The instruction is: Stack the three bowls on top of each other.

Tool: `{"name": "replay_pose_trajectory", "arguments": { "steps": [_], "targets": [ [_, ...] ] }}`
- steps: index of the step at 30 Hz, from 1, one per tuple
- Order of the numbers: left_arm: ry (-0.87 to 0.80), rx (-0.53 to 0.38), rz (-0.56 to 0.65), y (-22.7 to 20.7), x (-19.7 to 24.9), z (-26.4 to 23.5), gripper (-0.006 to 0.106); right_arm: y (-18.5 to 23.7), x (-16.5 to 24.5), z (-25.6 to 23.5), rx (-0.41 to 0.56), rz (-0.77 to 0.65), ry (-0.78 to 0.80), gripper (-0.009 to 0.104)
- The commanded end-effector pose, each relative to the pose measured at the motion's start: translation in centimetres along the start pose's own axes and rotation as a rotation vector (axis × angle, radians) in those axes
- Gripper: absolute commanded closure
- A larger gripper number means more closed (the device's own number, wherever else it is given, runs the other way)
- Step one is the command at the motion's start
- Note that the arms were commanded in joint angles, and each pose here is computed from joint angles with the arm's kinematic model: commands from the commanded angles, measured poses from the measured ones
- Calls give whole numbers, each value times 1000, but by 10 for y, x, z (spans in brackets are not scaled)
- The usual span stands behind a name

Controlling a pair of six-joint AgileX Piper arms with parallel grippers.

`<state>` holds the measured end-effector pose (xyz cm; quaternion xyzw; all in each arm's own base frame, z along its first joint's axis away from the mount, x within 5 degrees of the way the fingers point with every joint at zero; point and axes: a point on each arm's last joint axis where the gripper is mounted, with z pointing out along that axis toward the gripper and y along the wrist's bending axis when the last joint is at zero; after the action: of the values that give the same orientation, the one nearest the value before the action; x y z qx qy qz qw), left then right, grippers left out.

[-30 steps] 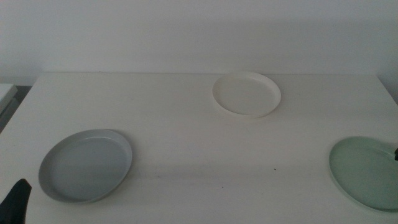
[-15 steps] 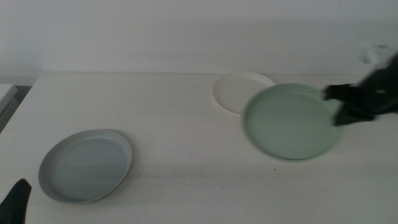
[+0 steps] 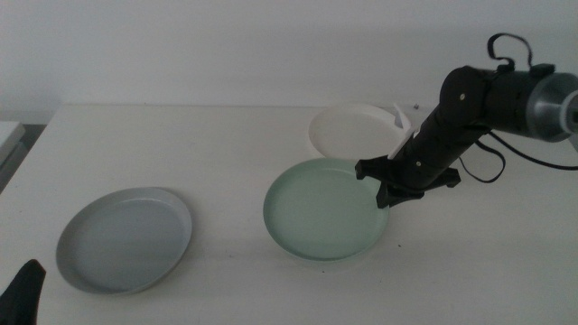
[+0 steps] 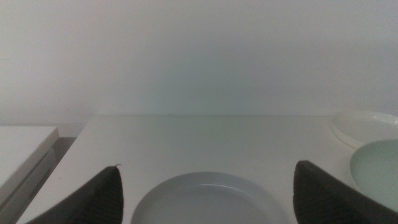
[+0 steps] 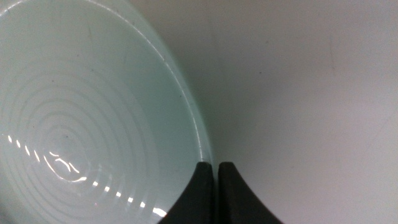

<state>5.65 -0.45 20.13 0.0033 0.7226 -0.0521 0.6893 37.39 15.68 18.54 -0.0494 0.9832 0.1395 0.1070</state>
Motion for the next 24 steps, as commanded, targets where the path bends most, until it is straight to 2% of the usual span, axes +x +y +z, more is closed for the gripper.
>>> {"name": "replay_pose_trajectory", "arguments": {
  "steps": [1, 12, 15, 21, 24],
  "targets": [
    [-16, 1, -6, 0, -1, 0, 7, -2, -4, 5, 6, -1, -12, 98],
    [-16, 1, -6, 0, -1, 0, 7, -6, -3, 23, 22, -6, 14, 97],
    [-16, 1, -6, 0, -1, 0, 7, -8, -3, 23, 37, -21, 15, 84],
    [-16, 1, -6, 0, -1, 0, 7, -6, -4, 14, 34, -32, 2, 37],
    [-16, 1, -6, 0, -1, 0, 7, 1, -11, -12, 20, -73, -63, 25]
  ]
}}
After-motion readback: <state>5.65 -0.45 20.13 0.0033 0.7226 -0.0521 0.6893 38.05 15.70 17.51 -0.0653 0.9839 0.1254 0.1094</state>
